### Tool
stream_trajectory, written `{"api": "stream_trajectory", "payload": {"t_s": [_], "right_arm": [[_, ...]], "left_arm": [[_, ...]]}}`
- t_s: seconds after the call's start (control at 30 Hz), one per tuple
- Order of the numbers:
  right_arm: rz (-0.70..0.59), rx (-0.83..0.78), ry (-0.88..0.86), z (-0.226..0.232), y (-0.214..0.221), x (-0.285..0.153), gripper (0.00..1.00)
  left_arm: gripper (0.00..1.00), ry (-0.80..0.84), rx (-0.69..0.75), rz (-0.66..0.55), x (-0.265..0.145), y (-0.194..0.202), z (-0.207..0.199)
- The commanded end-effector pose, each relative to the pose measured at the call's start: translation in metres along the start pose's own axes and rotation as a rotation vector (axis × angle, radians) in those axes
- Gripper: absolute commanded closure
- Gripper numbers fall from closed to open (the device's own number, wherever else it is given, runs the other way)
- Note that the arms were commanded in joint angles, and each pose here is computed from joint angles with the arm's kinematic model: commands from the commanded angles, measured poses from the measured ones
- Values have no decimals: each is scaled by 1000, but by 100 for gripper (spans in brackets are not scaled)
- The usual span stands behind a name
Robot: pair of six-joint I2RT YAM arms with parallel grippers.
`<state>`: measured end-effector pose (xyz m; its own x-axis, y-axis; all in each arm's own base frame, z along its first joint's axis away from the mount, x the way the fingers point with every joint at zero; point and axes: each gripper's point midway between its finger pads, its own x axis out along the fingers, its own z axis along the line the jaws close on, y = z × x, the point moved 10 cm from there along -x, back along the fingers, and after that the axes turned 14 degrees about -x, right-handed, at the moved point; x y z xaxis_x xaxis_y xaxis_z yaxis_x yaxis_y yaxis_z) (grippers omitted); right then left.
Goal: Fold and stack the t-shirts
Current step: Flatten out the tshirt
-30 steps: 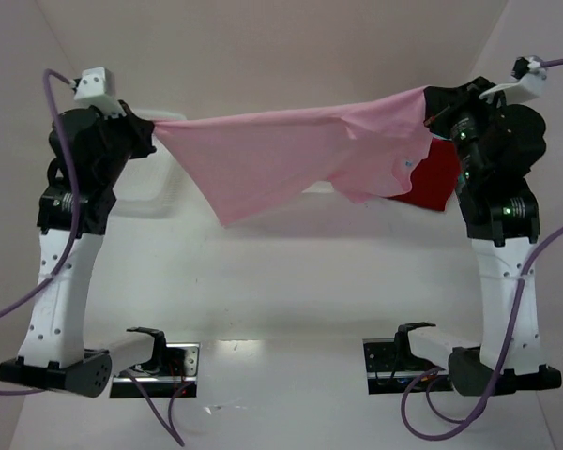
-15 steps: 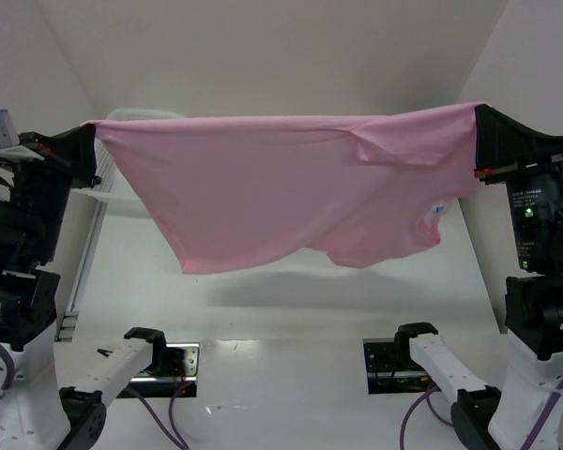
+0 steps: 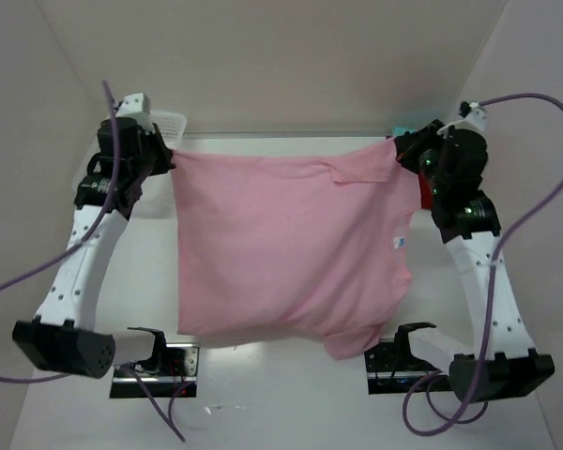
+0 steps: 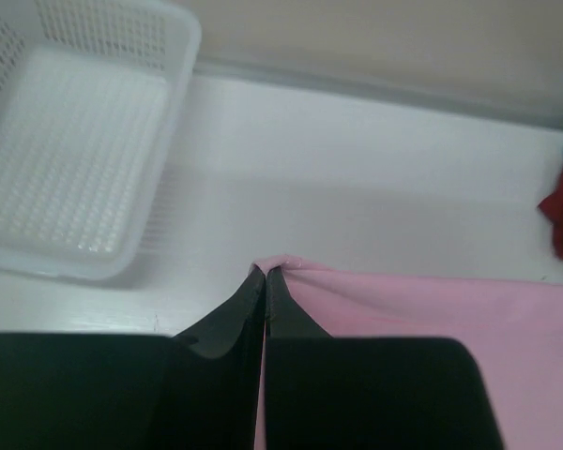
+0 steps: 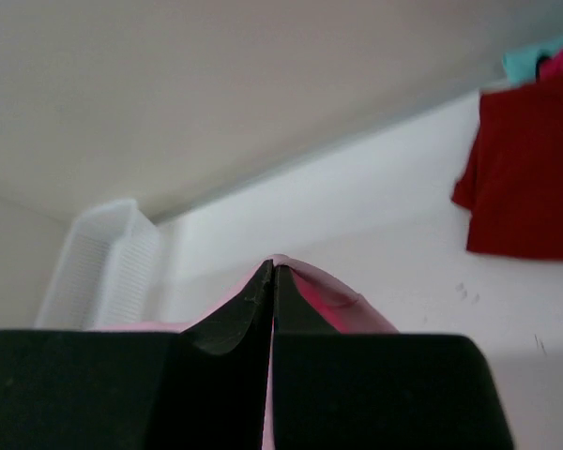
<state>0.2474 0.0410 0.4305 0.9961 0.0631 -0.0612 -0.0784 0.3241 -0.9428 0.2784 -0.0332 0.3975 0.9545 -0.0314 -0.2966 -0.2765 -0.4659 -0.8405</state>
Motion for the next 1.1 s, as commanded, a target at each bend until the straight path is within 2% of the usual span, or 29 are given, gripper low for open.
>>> {"api": "stream_trajectory", "payload": {"t_s": [0.0,0.17,0.23,0.33,0.57,0.77,0.93,1.07], "right_arm": [[20,43,52,-13,32,37,100],[132,76,148,-36,91,87,100],[142,84,165,-41,105,105,100],[223,100,201,-54,145,143,100],[268,78,193,-59,162,215,100],[299,41,204,-66,180,262,100],[254,44,255,-82,167,285,100],[253,52,272,-97,167,296,100]], "left_arm": [[100,29,-8,12,42,11,2],[100,-51,-37,201,113,66,24],[100,-65,-47,223,133,77,29],[100,-130,-40,242,174,96,40],[100,-143,-49,288,248,111,43],[100,-149,-53,262,282,106,45],[100,-167,-75,205,300,91,56],[100,-176,-85,224,315,93,67]]}}
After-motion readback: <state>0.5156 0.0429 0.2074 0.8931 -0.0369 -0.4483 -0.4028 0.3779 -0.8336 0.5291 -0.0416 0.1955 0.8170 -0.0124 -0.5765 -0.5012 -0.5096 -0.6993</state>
